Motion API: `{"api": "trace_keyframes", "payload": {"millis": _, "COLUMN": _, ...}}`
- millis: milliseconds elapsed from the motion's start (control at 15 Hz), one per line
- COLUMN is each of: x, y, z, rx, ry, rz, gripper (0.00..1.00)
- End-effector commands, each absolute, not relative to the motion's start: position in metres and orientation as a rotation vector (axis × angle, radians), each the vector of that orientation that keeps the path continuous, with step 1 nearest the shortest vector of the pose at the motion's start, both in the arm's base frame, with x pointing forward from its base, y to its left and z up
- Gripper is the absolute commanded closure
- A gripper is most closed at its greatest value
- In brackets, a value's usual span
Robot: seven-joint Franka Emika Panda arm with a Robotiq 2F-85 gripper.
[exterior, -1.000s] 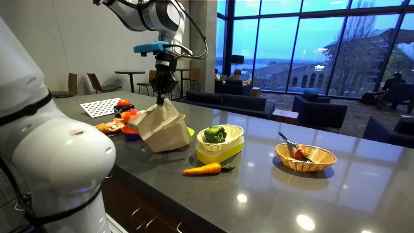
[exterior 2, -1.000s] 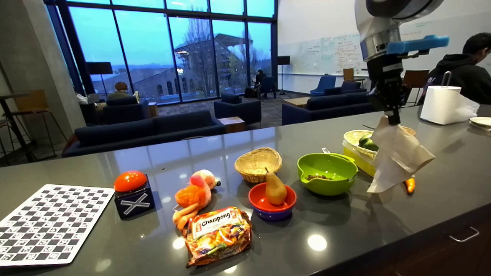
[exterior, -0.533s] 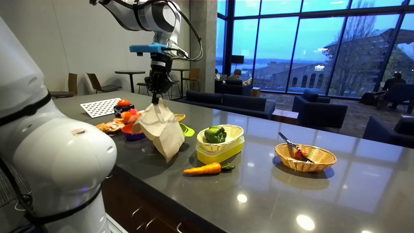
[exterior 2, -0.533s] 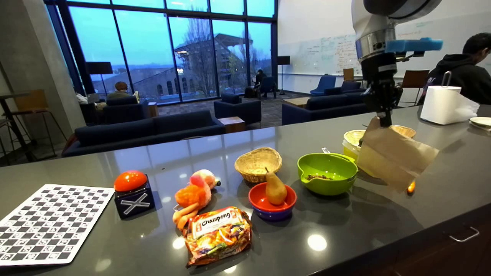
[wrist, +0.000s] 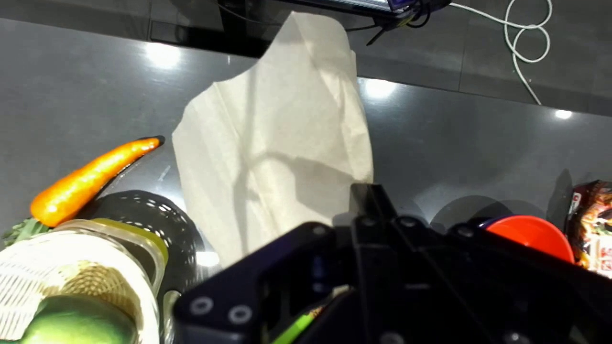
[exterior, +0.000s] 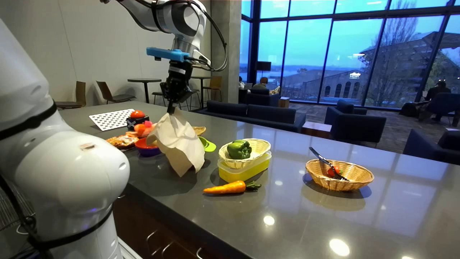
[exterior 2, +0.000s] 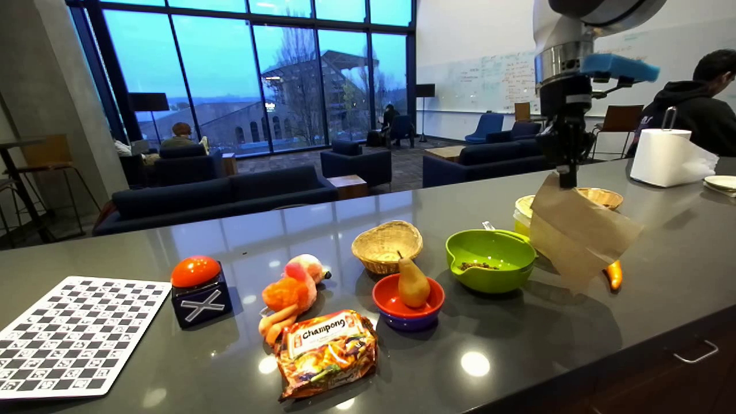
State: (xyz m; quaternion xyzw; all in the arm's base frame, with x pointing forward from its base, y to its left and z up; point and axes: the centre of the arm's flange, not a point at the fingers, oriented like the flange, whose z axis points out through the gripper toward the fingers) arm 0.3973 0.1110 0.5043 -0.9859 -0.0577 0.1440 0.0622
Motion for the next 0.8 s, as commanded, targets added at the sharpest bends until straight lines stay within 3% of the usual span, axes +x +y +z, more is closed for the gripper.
{"api": "trace_keyframes", "payload": {"millis": 0, "x": 0.397, "y": 0.112, "z": 0.509, "rx": -2.94, "ry": -0.21, "rz": 0.408, "gripper": 1.0}}
{"api": "trace_keyframes", "payload": {"millis": 733, "x": 0.403, "y": 0.155, "z": 0.504, "rx": -2.941, "ry": -0.32, "rz": 0.44, "gripper": 1.0}}
